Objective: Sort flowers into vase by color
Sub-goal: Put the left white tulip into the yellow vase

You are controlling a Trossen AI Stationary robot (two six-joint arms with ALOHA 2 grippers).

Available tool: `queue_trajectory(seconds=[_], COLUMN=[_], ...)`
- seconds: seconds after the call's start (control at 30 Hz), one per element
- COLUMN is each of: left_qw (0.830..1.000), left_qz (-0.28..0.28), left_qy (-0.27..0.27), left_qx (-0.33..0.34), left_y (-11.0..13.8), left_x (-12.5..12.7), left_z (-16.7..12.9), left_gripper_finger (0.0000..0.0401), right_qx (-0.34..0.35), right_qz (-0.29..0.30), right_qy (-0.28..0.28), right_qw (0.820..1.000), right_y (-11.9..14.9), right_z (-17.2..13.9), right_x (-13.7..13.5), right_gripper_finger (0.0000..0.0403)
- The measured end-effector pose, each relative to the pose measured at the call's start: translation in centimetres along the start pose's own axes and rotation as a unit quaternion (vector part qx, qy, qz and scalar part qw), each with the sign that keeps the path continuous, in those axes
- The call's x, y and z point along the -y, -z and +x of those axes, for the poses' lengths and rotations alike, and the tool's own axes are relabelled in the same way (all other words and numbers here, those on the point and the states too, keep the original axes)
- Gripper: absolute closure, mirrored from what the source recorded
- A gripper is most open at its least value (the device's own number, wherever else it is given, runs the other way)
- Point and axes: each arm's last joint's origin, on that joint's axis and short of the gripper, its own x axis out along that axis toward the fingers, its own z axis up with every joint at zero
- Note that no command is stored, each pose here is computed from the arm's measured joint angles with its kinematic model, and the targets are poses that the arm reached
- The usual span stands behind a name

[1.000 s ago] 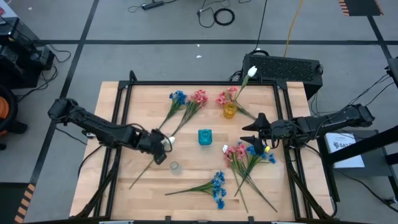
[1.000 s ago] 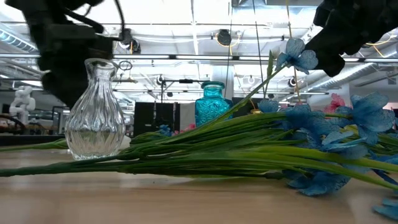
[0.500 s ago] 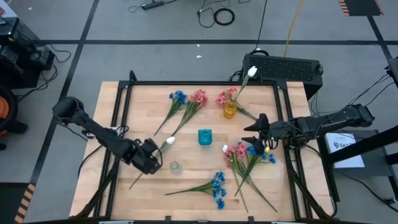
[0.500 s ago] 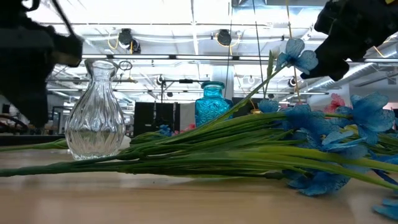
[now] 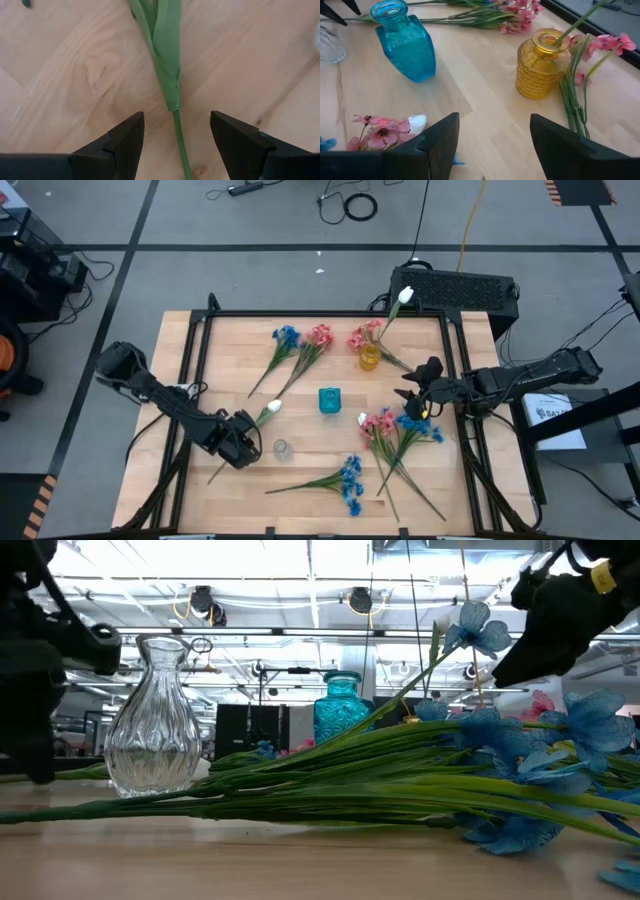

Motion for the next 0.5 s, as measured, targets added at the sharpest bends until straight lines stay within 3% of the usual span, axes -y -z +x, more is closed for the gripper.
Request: queue_trajectory(seconds=[0.23,0.5], left_qw=[1.000,1.000], left_qz=[0.006,0.017], left_qy=[-0.015,-0.015], left_qx=[-0.004,-0.001], left_y=[0.17,0.15], left_x=[0.27,0.28], left_z=[0.74,0.79], left_gripper_finger=[0.0178,0.0275], right_qx=[0.003,0.004], right_qz=[0.002,0.001], right_qy=[-0.001,-0.001], right_qw=[1.000,1.000], right_y=[-0.07,-0.07], right_z=[0.00,0.00], right_x=[-0.03,-0.03], right_gripper_finger=[0.0167,0.0167])
